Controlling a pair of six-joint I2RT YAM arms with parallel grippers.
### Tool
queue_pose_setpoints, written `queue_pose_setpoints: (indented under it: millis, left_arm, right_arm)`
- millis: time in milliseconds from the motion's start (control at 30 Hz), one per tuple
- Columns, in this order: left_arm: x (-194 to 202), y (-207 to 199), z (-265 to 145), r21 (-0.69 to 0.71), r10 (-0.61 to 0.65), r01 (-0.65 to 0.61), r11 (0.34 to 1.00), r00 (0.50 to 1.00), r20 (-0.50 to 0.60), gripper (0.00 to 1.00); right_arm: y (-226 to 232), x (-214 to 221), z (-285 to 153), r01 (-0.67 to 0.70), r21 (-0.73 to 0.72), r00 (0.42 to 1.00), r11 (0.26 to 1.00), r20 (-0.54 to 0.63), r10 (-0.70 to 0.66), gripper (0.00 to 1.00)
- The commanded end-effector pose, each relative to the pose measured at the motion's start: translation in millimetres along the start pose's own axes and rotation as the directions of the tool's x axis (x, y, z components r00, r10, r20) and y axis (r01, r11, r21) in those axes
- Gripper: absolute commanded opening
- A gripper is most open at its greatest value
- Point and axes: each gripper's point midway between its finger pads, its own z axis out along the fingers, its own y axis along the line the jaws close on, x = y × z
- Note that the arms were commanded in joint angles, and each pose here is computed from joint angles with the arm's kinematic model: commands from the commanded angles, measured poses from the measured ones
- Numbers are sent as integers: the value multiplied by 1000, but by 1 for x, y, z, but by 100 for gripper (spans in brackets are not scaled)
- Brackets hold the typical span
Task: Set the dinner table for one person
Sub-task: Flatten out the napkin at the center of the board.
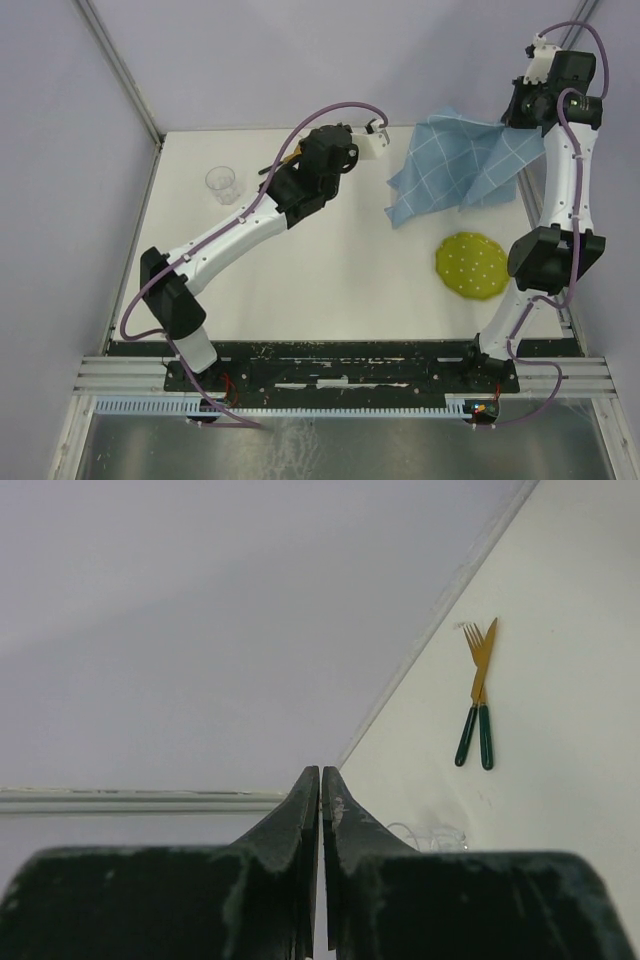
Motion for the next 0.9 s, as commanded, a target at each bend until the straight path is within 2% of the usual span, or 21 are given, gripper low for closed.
queue_pose_setpoints:
  millis: [0, 133, 267, 367, 533, 667, 767, 867]
  left_arm:
    - [-4, 14, 0, -63, -80, 80, 995, 997, -4, 10]
    - [1, 26, 1, -126, -113, 109, 986, 993, -26, 10]
    - [10, 42, 4, -187, -142, 127, 974, 988, -65, 10]
    - [15, 50, 2, -208, -155, 135, 969, 985, -81, 11]
    - [19, 51, -1, -206, -166, 144, 968, 982, -91, 11]
    - [21, 46, 0, -198, -168, 144, 970, 980, -107, 11]
    - [22, 41, 3, -190, -159, 136, 972, 980, -116, 11]
    - [21, 40, 6, -188, -163, 139, 972, 979, -118, 11]
  right_arm:
    - [18, -69, -57, 77, -8, 970, 997, 234, -73, 2]
    - [57, -92, -91, 116, -162, 940, 980, 336, -55, 2]
    - [115, -89, -127, 195, -354, 928, 914, 368, -55, 2]
    - [157, -74, -160, 250, -512, 931, 822, 360, -60, 2]
    - [213, -28, -215, 316, -716, 942, 622, 313, -119, 2]
    - [227, 3, -245, 361, -769, 932, 528, 310, -185, 2]
    - [226, 14, -263, 401, -757, 916, 515, 335, -220, 2]
    - [223, 17, -280, 452, -714, 891, 534, 380, -247, 2]
